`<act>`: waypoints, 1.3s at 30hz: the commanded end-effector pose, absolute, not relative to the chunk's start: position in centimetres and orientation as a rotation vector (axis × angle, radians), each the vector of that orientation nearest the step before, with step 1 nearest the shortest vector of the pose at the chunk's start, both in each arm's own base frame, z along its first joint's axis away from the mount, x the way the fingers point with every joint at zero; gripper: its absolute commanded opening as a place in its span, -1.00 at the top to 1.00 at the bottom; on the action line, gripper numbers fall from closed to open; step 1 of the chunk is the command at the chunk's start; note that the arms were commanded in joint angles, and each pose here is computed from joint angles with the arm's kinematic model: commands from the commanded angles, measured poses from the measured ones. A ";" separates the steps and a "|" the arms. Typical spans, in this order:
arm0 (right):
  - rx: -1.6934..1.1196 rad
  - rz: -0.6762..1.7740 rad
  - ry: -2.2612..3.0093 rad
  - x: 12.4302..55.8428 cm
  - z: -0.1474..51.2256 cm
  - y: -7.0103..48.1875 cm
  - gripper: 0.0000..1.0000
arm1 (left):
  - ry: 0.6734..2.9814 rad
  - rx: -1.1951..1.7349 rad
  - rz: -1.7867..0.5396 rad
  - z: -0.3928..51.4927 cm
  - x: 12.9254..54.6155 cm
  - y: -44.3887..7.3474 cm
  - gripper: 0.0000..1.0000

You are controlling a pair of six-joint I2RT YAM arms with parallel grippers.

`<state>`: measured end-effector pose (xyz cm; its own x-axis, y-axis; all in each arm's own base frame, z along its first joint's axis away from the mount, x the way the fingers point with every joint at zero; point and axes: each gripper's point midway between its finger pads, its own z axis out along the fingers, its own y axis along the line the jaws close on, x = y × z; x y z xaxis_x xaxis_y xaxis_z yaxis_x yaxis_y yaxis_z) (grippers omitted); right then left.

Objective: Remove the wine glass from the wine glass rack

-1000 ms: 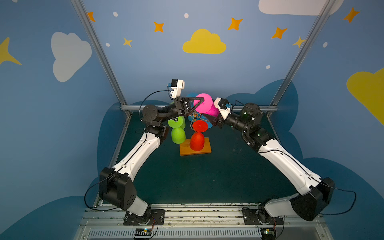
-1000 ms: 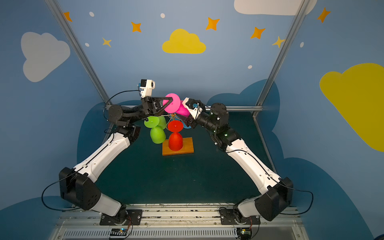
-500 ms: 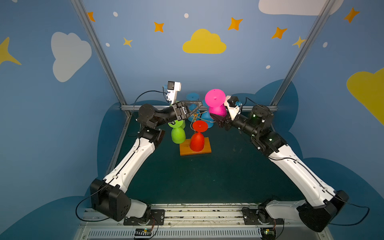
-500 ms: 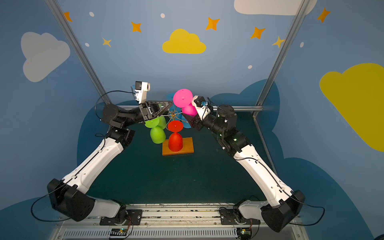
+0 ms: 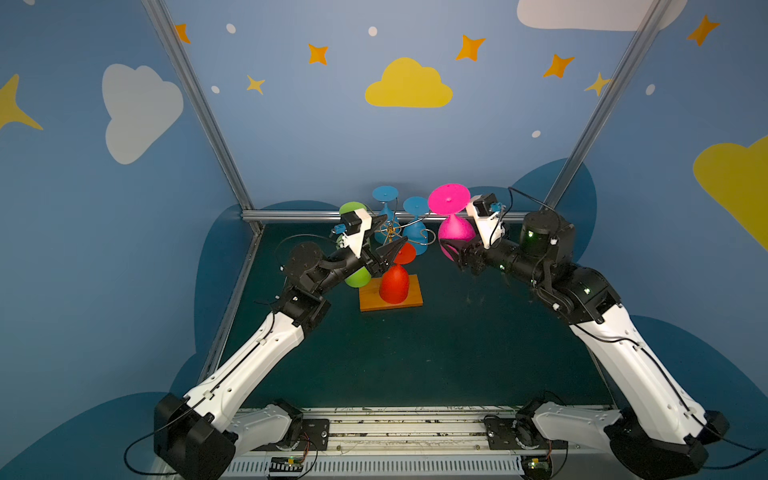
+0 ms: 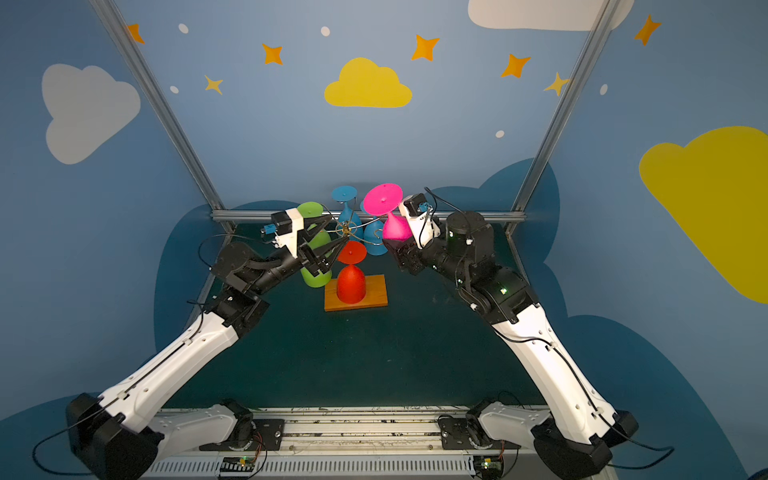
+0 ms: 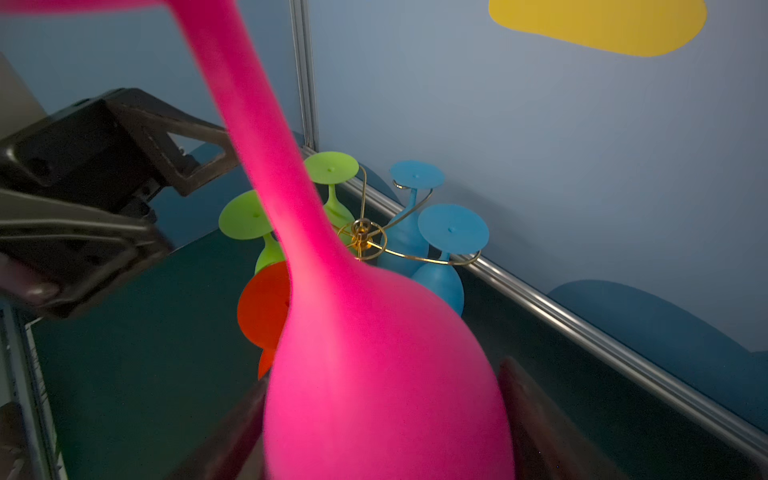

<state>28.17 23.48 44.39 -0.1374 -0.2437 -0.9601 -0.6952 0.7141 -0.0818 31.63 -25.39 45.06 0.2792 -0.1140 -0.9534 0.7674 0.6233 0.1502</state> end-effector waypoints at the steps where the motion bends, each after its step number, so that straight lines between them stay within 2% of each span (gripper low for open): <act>1: -0.770 0.437 1.816 27.1 42.9 22.9 0.34 | 0.982 0.708 -0.328 46.8 33.0 -24.1 -0.39; 6: -0.802 0.407 1.879 26.7 41.6 23.0 0.37 | 0.852 0.845 -0.305 46.6 31.4 -25.6 -0.35; 21: -0.882 0.408 1.951 26.6 39.6 24.8 0.41 | 0.684 1.082 -0.352 45.2 28.3 -28.2 -0.15; 36: -0.937 0.439 1.999 26.3 37.9 26.6 0.49 | 0.645 1.083 -0.327 46.2 28.7 -28.5 0.00; 39: -0.942 0.439 2.014 26.4 37.4 26.9 0.49 | 0.641 1.095 -0.330 46.0 28.6 -28.6 0.11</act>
